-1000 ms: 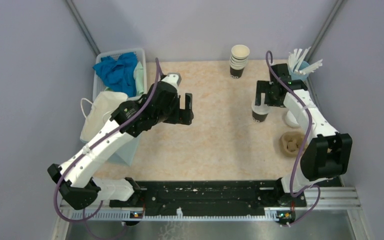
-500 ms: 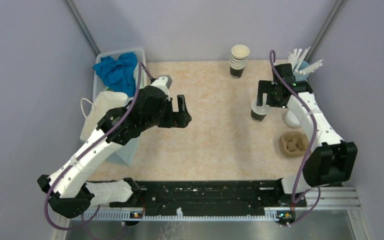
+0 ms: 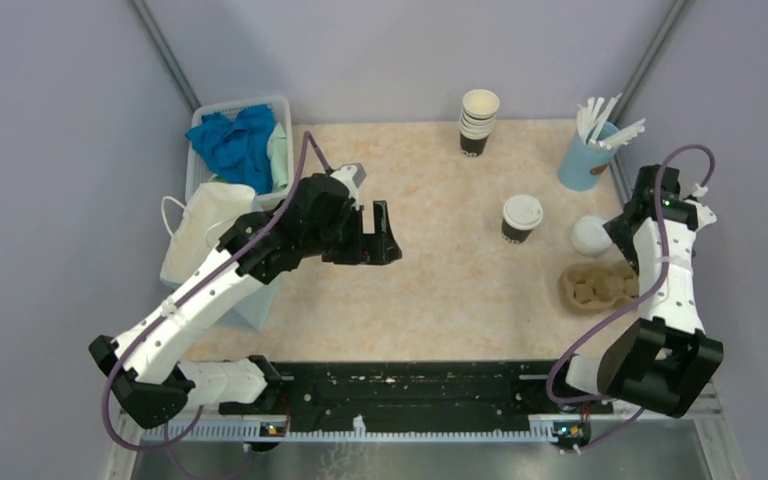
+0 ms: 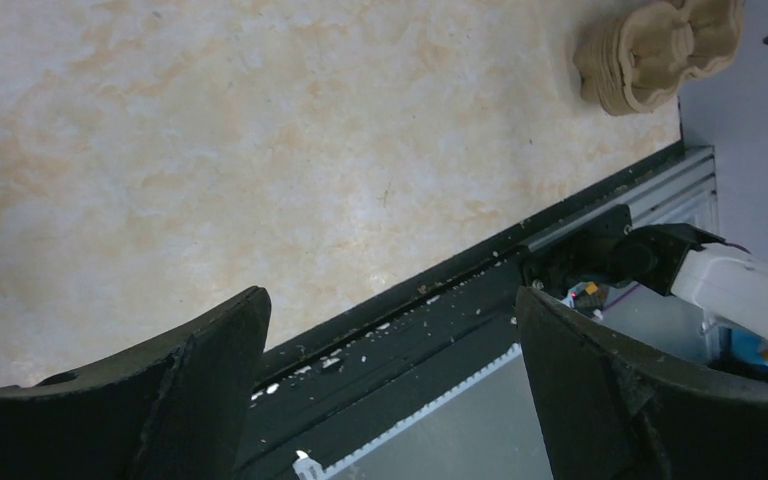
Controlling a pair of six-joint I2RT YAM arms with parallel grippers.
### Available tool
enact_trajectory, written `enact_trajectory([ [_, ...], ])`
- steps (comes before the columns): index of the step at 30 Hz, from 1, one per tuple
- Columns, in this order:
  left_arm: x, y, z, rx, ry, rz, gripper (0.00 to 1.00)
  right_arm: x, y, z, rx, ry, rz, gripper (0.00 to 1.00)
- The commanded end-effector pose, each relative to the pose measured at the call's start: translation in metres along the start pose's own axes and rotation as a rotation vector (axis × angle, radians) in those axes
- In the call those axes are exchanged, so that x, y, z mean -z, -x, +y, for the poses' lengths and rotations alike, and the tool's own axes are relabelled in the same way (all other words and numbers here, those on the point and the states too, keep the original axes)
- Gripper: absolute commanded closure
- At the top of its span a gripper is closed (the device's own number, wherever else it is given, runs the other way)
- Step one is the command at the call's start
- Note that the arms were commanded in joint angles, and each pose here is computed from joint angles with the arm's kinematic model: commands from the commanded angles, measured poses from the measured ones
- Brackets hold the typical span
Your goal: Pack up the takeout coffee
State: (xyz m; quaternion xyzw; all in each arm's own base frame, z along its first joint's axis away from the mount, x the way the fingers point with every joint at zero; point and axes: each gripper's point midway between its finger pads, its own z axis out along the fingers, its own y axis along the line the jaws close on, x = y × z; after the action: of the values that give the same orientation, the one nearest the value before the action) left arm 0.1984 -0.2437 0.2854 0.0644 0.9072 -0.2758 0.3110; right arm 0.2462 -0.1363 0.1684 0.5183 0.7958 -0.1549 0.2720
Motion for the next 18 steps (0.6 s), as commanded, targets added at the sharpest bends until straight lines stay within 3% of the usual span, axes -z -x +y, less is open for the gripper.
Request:
enact_trajectory([
  [1,-0.003,-0.001,-0.030,0.045,-0.146,0.033,0.02,-0.018,-0.015,-0.020,-0.200,-0.199,0.048,0.16],
  [13,-0.010,-0.005,-0.040,0.088,-0.168,0.089,0.02,-0.056,-0.040,-0.007,-0.272,-0.280,0.142,0.48],
  [18,-0.016,-0.006,-0.039,0.088,-0.159,0.098,0.02,-0.057,-0.041,-0.006,-0.298,-0.274,0.137,0.52],
])
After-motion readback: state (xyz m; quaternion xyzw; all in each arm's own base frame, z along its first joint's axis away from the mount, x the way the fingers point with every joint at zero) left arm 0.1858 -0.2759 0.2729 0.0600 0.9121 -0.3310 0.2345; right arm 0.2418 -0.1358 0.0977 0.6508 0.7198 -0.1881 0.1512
